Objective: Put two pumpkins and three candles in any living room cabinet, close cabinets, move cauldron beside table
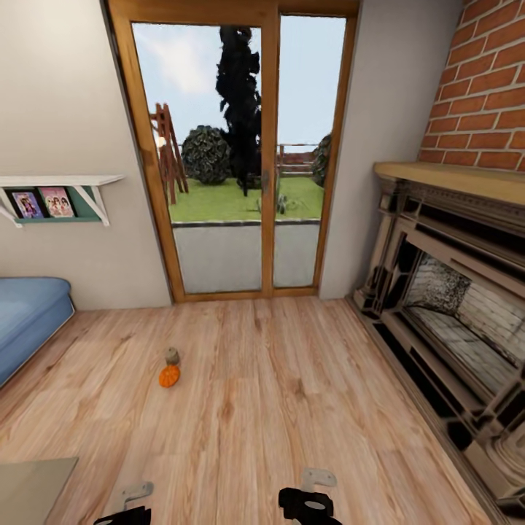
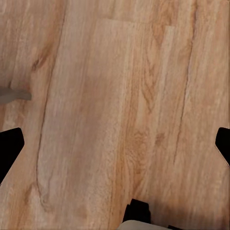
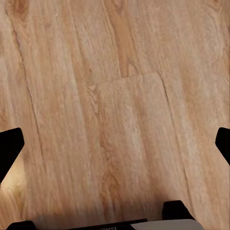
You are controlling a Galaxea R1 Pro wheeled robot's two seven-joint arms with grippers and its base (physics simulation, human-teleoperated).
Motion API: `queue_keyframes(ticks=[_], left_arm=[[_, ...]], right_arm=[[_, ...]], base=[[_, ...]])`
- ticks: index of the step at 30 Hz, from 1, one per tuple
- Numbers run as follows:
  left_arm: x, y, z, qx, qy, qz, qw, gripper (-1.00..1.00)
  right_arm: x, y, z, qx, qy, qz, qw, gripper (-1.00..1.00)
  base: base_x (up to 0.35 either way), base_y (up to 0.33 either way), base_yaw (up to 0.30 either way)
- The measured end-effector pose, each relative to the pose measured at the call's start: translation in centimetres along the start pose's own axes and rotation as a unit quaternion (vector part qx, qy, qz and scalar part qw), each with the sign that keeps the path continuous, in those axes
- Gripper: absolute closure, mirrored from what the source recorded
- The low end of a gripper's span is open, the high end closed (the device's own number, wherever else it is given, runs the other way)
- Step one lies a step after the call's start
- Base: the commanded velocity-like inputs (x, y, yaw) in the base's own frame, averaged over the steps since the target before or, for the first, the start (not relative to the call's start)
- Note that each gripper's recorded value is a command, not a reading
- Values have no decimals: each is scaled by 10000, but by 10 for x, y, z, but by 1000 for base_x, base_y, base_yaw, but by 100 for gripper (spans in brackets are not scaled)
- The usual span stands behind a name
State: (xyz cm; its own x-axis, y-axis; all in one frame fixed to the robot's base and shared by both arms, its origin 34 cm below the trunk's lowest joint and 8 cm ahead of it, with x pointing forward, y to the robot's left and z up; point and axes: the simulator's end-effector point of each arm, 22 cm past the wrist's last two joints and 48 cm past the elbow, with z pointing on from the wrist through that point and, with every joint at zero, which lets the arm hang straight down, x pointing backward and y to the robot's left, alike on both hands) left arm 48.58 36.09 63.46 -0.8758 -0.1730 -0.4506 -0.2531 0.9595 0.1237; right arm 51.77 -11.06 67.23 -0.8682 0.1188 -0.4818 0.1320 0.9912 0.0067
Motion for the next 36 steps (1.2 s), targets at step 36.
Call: queue_keyframes(ticks=[36], left_arm=[[0,-1,0,6,-9,7,10000,-100]], right_arm=[[2,-5,1,43,25,12,10000,-100]], base=[[238,-64,0]])
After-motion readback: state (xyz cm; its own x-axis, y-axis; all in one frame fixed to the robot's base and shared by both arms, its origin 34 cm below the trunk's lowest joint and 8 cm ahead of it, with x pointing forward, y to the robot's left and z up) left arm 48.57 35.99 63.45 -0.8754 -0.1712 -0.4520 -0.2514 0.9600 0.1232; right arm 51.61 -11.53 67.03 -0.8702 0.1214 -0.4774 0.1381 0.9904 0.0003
